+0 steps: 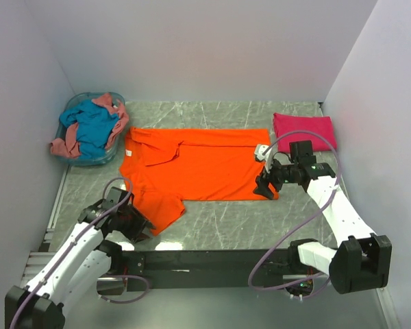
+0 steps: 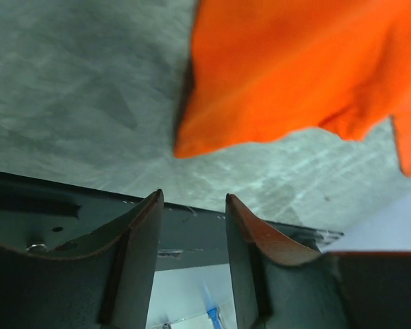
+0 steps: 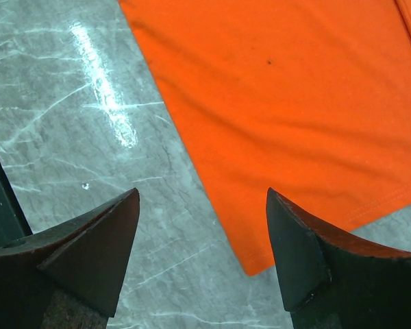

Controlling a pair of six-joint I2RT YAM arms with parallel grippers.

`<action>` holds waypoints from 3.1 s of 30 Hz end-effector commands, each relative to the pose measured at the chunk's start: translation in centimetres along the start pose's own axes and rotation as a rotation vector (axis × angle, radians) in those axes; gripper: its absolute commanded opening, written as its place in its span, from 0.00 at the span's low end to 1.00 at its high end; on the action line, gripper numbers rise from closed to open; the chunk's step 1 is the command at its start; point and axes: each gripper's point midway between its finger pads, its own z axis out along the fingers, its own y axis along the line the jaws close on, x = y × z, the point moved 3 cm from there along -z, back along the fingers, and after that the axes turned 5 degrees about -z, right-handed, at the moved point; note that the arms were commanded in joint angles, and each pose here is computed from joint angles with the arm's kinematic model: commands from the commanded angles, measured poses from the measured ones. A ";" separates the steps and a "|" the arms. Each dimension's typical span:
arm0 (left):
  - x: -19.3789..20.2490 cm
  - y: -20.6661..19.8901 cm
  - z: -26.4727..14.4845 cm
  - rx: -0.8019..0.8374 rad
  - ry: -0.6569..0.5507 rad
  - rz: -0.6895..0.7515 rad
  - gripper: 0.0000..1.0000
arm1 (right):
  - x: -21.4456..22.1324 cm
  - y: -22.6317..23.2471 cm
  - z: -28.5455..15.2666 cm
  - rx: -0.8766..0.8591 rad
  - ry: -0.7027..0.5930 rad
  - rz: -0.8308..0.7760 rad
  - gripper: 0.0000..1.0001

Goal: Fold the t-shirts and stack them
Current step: Fold the tshirt

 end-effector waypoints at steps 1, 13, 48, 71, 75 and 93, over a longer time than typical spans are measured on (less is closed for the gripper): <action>-0.7 -0.4 0.2 -0.029 -0.047 -0.007 0.48 | -1.2 -1.2 -0.6 0.038 -0.029 -0.011 0.80; -2.0 -0.8 2.5 -0.075 -0.100 0.035 0.44 | -0.4 -1.4 -0.8 0.014 -0.030 0.036 0.79; -2.0 -2.5 2.3 0.006 -0.125 0.158 0.01 | 9.8 -2.0 -4.1 -0.020 0.296 -0.385 0.78; -1.5 -5.9 -1.0 0.140 -0.127 0.206 0.01 | 13.1 -4.3 1.3 -0.188 0.403 -0.373 0.54; -1.7 -6.4 -1.6 0.149 -0.146 0.211 0.01 | 13.4 -4.1 1.8 -0.202 0.421 -0.364 0.46; -3.7 -10.1 -4.4 0.209 -0.272 0.260 0.00 | 9.6 -5.8 1.3 -0.116 0.338 -0.230 0.00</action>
